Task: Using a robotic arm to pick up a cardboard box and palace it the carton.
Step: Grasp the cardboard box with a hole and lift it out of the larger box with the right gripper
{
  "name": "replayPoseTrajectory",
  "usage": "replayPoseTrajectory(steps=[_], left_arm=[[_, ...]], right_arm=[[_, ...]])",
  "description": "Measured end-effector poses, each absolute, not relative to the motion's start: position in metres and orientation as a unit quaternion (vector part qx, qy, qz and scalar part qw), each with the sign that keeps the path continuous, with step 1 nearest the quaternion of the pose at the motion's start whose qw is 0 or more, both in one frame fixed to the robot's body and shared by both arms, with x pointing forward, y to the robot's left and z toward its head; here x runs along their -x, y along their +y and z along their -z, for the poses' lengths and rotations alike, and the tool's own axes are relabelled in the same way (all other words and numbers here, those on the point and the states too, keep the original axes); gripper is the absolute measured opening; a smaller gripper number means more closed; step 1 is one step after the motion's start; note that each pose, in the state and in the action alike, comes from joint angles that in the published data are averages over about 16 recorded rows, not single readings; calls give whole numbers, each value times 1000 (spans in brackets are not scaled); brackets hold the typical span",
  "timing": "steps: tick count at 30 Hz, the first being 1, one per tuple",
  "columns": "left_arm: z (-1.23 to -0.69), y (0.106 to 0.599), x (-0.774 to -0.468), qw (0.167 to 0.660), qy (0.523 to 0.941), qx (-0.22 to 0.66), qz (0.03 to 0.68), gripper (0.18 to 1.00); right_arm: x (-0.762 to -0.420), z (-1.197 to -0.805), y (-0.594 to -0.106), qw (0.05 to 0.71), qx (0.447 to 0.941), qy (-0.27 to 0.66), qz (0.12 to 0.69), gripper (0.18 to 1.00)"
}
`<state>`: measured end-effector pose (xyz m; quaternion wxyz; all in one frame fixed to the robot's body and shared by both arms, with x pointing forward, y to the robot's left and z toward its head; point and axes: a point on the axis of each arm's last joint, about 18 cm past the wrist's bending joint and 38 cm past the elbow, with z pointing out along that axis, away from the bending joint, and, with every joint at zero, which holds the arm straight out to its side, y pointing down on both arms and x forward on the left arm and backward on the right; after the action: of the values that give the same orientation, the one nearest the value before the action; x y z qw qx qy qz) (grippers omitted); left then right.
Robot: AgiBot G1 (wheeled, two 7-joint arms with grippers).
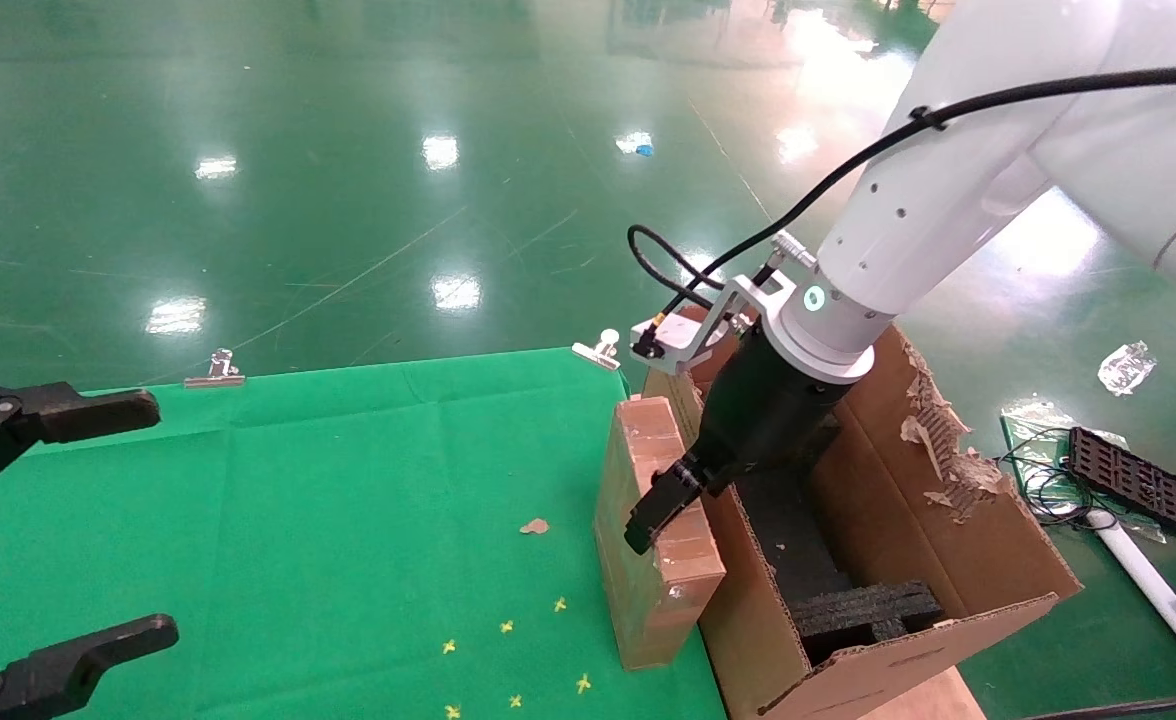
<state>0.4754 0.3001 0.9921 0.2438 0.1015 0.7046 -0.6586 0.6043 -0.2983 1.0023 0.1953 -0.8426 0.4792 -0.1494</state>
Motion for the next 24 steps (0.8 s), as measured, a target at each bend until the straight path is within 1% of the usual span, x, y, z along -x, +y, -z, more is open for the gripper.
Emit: replayPoseTrajectory(steps=[6,12,18,20,24], left_arm=[[-992,300,-475,244,705,-102,659,998],[-992,300,-475,244,705,-102,659,981],[-992,300,-475,244,705,-102,659,938],[-992,300,-475,244,705,-102,659,922],[-992,300,-475,244,705,-102,659,859]], right_arm=[[-606,-996,-297,185,845,478,150,993],[-606,-992,-296,178,847,478,148,964],[-606,-988,-296,173,849,477,146,903],[-606,-987,-296,172,849,477,145,868],[-606,-986,-296,170,851,476,145,807]])
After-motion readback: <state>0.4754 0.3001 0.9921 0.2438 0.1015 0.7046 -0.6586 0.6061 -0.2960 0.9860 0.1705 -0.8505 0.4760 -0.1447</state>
